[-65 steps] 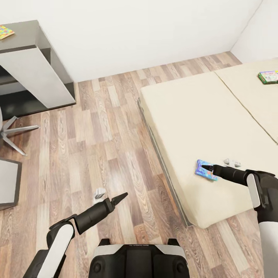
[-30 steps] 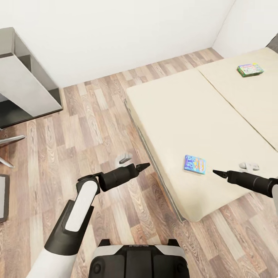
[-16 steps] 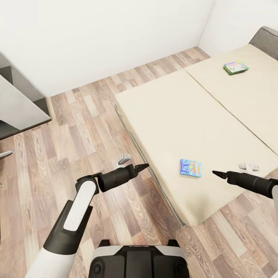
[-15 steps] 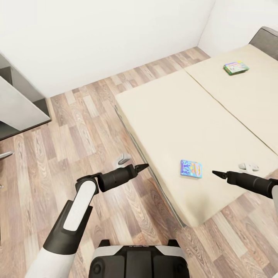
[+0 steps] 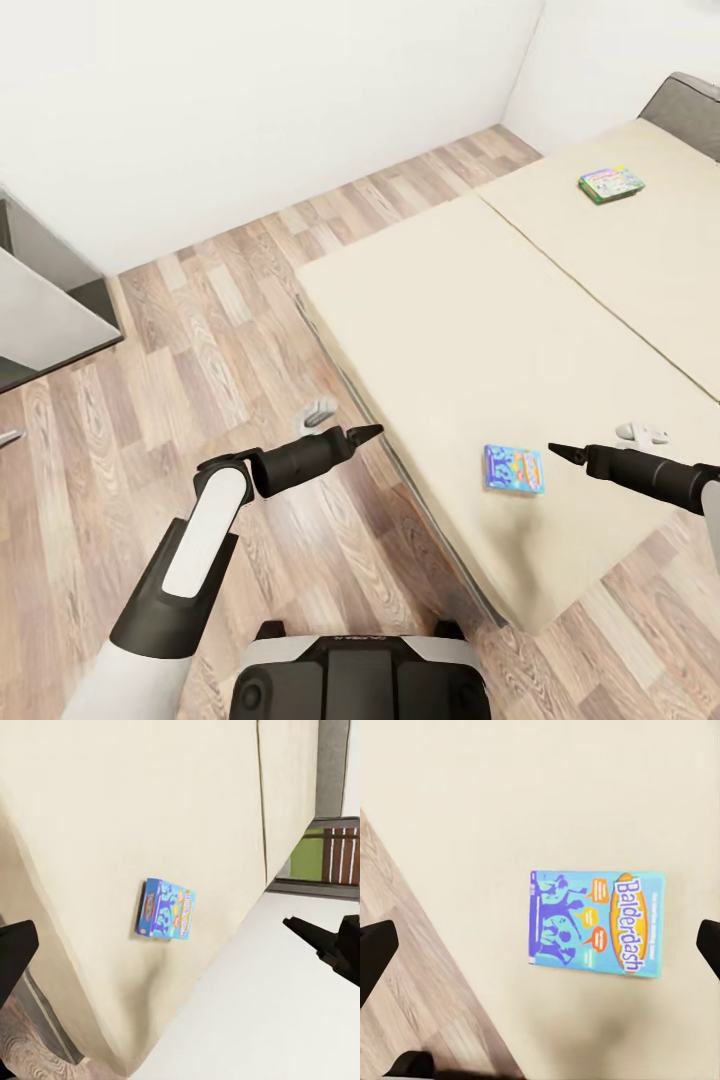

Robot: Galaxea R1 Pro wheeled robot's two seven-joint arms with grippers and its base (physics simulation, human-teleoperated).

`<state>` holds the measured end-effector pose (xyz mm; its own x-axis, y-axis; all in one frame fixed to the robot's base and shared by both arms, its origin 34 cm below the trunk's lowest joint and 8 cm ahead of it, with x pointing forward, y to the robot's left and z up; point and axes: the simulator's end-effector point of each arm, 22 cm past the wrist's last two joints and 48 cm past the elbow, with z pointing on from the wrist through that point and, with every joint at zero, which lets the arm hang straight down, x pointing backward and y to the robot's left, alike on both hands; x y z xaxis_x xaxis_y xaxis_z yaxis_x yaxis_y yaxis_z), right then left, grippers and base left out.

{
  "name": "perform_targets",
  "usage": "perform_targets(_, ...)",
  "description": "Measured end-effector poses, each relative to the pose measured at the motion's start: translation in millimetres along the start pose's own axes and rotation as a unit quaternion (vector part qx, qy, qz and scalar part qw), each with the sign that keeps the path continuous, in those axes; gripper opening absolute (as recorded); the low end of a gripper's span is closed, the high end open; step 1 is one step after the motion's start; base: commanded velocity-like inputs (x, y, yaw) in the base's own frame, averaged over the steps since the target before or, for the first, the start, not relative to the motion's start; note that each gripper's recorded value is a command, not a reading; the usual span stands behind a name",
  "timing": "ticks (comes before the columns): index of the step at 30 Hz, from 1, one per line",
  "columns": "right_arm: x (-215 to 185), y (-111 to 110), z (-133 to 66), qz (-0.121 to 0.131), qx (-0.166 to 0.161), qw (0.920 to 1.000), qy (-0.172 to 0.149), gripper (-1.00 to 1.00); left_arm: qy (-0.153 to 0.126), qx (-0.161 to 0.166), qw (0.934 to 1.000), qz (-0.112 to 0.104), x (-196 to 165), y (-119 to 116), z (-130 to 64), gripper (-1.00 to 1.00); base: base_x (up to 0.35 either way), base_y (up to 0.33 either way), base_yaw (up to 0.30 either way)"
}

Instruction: Put all the toys in the child's room - the three board games (two on the bed and one on the table), the two jigsaw puzzles on the table, and the tennis ball on the table - inside the toy box on the table in the child's room.

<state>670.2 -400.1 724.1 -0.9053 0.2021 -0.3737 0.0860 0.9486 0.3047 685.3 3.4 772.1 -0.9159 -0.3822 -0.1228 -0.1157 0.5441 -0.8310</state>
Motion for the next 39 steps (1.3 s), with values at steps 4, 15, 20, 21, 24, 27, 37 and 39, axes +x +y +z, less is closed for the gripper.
perform_targets(4, -0.1, 0.2, 0.1, 0.000, 0.000, 1.0000, 0.000, 1.00, 0.000, -0.001, 1.0000, 0.000, -0.1, 1.1, -0.2, 1.00, 0.146, 0.099, -0.235)
perform_targets(15, 0.0, 0.8, 0.4, 0.001, -0.001, 1.0000, 0.000, 1.00, 0.000, -0.002, 1.0000, -0.001, 0.3, 2.5, -0.4, 1.00, 0.049, 0.033, -0.267)
perform_targets(20, 0.0, 0.8, 0.4, 0.001, -0.001, 1.0000, 0.000, 1.00, 0.000, -0.002, 1.0000, -0.001, 0.4, 2.5, -0.4, 1.00, 0.008, 0.006, -0.280)
perform_targets(21, 0.0, 0.9, 0.4, 0.001, -0.001, 1.0000, 0.000, 1.00, 0.000, -0.002, 1.0000, -0.002, 0.4, 2.5, -0.5, 1.00, 0.005, 0.003, -0.281)
perform_targets(24, 0.0, 0.8, 0.4, 0.001, -0.001, 1.0000, 0.000, 1.00, 0.000, -0.002, 1.0000, -0.002, 0.4, 2.5, -0.5, 1.00, 0.004, 0.003, -0.282)
perform_targets(27, 0.0, 0.9, 0.4, 0.001, -0.002, 1.0000, 0.000, 1.00, 0.001, -0.002, 1.0000, -0.002, 0.8, 3.0, -0.3, 1.00, 0.003, 0.002, -0.282)
perform_targets(37, 0.2, 1.3, 0.4, 0.001, -0.002, 1.0000, 0.001, 1.00, 0.001, -0.019, 0.9995, -0.026, 0.1, 25.2, 0.5, 1.00, 0.001, 0.001, -0.283)
perform_targets(39, 0.2, 1.4, 0.5, 0.001, -0.002, 1.0000, 0.001, 1.00, 0.000, -0.023, 0.9992, -0.032, -0.6, 31.0, 0.3, 1.00, 0.000, 0.000, -0.283)
